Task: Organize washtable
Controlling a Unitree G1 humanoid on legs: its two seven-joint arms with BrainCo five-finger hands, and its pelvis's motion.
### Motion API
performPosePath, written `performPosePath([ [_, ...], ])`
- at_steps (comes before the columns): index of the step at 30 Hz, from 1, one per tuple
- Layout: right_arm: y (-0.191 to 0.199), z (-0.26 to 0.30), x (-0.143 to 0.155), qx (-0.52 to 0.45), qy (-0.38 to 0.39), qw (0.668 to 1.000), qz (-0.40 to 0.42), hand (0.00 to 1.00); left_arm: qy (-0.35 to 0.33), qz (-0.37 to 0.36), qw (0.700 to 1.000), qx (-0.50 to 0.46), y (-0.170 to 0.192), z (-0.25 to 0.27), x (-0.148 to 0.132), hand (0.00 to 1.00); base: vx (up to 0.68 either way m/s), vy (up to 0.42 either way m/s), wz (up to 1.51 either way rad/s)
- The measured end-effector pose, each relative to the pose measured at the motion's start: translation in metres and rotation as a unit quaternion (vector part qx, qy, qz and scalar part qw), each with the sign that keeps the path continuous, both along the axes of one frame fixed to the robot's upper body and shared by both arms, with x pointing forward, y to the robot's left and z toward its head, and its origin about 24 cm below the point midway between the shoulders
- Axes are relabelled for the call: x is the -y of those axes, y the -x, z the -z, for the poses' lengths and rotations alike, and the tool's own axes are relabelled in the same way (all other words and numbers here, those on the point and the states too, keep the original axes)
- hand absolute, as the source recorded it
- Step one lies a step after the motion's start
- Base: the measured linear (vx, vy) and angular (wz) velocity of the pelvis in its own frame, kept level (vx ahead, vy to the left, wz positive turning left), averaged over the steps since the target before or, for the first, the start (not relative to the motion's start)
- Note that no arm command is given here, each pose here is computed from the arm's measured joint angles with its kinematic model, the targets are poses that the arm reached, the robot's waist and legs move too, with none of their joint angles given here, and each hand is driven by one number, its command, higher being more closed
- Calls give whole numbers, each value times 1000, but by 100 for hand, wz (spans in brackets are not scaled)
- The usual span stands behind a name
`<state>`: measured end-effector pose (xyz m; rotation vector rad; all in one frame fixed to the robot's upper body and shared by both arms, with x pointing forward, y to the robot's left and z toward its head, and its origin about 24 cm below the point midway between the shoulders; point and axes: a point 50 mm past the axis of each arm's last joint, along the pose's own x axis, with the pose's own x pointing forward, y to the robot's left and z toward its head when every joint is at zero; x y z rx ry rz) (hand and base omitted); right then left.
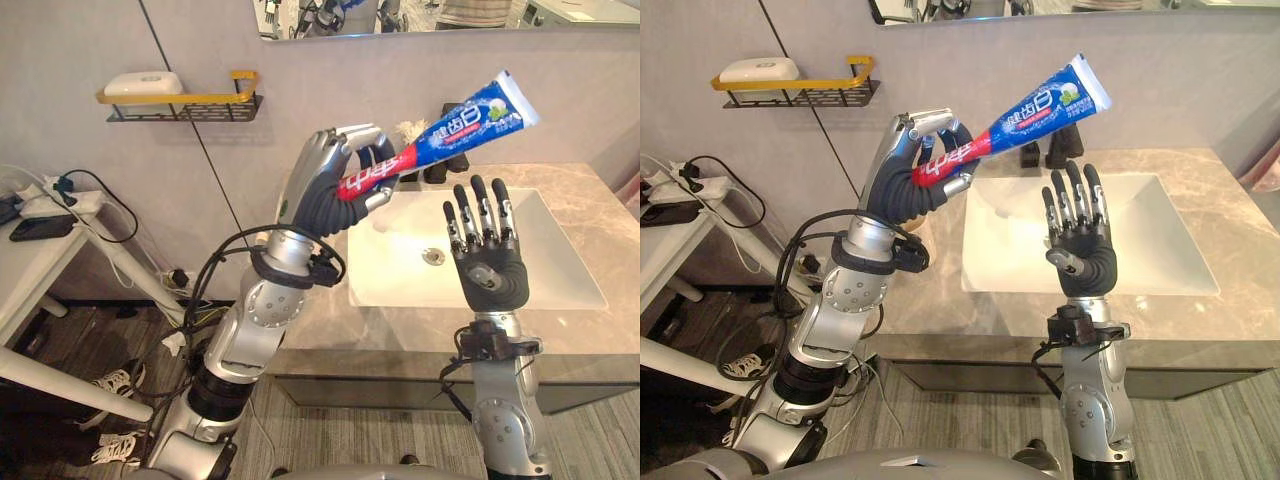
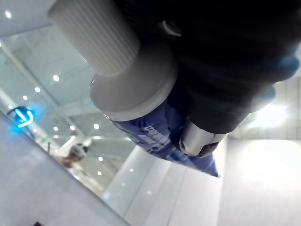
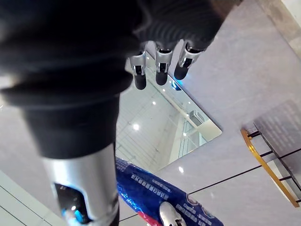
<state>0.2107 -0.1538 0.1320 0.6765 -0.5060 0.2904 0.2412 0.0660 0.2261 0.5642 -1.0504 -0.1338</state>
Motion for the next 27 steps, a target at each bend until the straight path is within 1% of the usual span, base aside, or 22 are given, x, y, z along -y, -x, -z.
performPosePath([
  [3,0,1,-5,-2,-12,1000,-24,0,-8,-4,1000,1,-7,-2,3,100,2,0,1],
  [5,0,2,-17,-4,-20,998,-55,0,-8,-4,1000,5,-9,-4,7,100,-5,0,2],
  [9,2,1,-34,-5,-57,992,-109,0,-14,17,1000,-8,-10,2,22,100,-2,0,12],
  [13,-2,-8,-43,13,-75,988,-136,0,-24,28,999,-18,-10,8,29,100,1,1,2],
  [17,-4,-13,-47,23,-91,984,-149,0,-32,47,998,-22,-7,12,38,100,8,0,2],
  [22,-10,-11,-53,9,-105,983,-152,0,-41,56,997,-40,-9,21,46,100,3,1,1],
  [27,-11,-14,-50,15,-127,982,-142,0,-36,66,996,-47,-8,23,52,100,0,0,0],
])
